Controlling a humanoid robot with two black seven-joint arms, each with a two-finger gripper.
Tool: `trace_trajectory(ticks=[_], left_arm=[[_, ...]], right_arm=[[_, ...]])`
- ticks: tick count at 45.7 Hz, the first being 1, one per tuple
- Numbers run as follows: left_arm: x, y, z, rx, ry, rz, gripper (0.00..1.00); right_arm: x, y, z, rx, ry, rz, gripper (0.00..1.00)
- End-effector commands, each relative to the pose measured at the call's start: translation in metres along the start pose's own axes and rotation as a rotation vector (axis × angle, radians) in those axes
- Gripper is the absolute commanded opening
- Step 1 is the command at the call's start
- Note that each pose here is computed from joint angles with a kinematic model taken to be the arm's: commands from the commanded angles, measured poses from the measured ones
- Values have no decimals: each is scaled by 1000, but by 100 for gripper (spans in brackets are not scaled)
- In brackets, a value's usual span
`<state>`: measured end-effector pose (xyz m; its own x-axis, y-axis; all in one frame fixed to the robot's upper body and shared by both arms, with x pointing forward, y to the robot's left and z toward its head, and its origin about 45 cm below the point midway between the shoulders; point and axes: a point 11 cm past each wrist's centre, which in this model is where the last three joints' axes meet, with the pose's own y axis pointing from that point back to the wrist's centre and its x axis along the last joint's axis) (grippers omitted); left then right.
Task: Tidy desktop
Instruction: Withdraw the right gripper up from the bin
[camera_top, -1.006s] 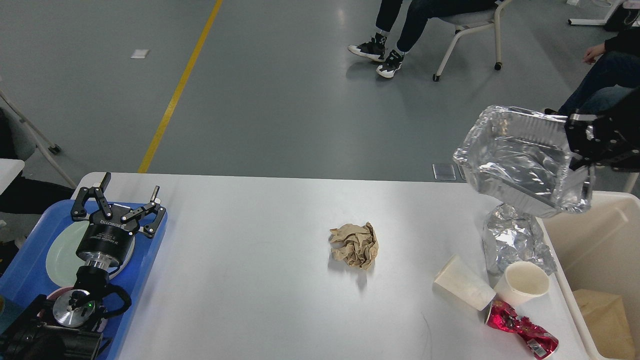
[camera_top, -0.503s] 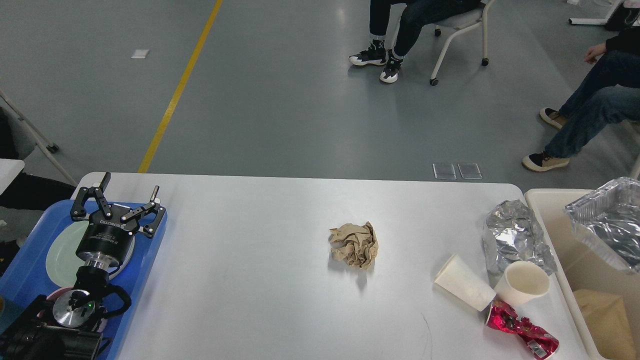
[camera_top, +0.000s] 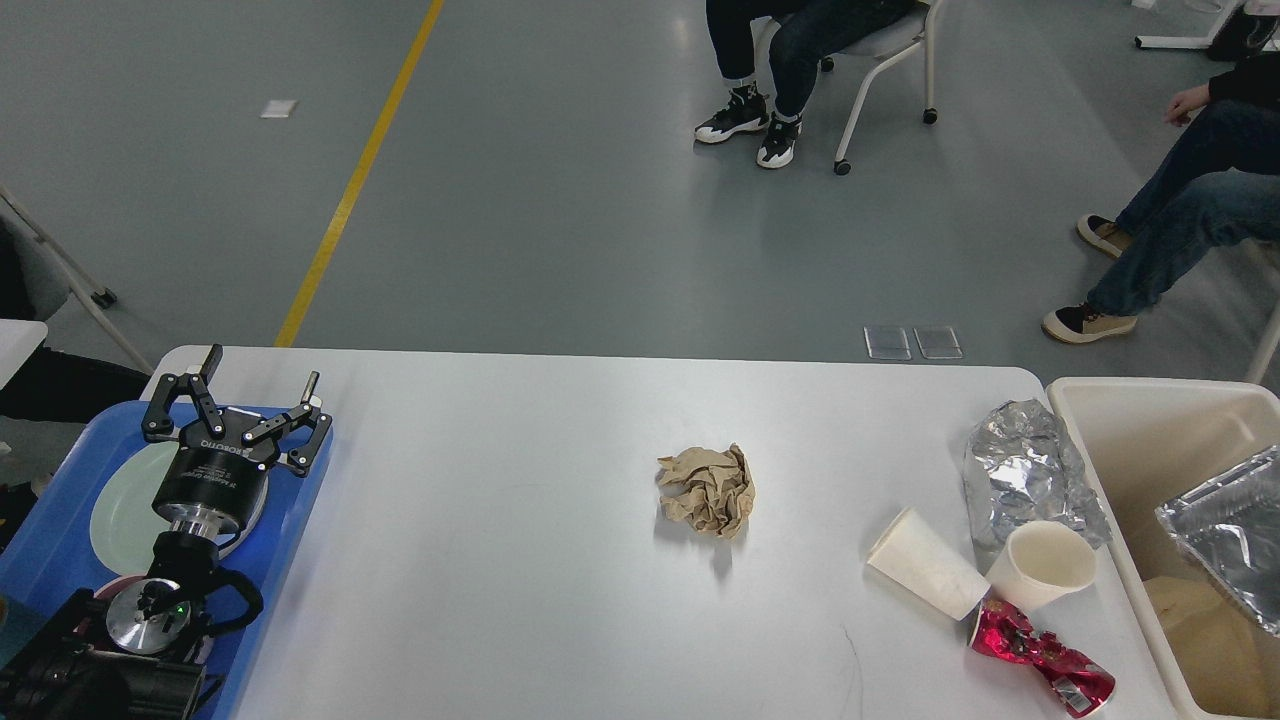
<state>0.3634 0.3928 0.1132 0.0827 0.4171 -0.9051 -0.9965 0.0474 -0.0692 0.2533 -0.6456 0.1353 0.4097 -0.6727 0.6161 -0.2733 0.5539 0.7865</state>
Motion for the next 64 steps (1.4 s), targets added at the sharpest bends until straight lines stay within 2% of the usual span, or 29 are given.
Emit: trace_trajectory(ticks=[1, 15, 30, 31, 33, 35, 41, 46, 64], left_arm=[[0, 0, 0, 0, 0, 1, 96], [0, 0, 0, -1, 0, 1, 96], [0, 0, 0, -1, 0, 0, 96], [0, 0, 0, -1, 0, 0, 96], [0, 0, 0, -1, 0, 0, 96], [0, 0, 0, -1, 0, 0, 96], [0, 0, 0, -1, 0, 0, 96], [0, 0, 1, -3, 0, 0, 96], [0, 0, 1, -3, 0, 0, 96]], right_arm=[[-18, -11, -1, 3, 30, 26, 0], [-79, -30, 4, -18, 83, 25, 0], [-80, -31, 12, -62, 79, 62, 0], [-79, -31, 12, -62, 80, 68, 4], [-76, -31, 12, -60, 78, 86, 37], [-73, -31, 11, -58, 73, 120, 63], [-67, -30, 11, -55, 72, 178, 92], [-67, -30, 12, -56, 99, 179, 100], [-62, -28, 12, -61, 97, 141, 100]])
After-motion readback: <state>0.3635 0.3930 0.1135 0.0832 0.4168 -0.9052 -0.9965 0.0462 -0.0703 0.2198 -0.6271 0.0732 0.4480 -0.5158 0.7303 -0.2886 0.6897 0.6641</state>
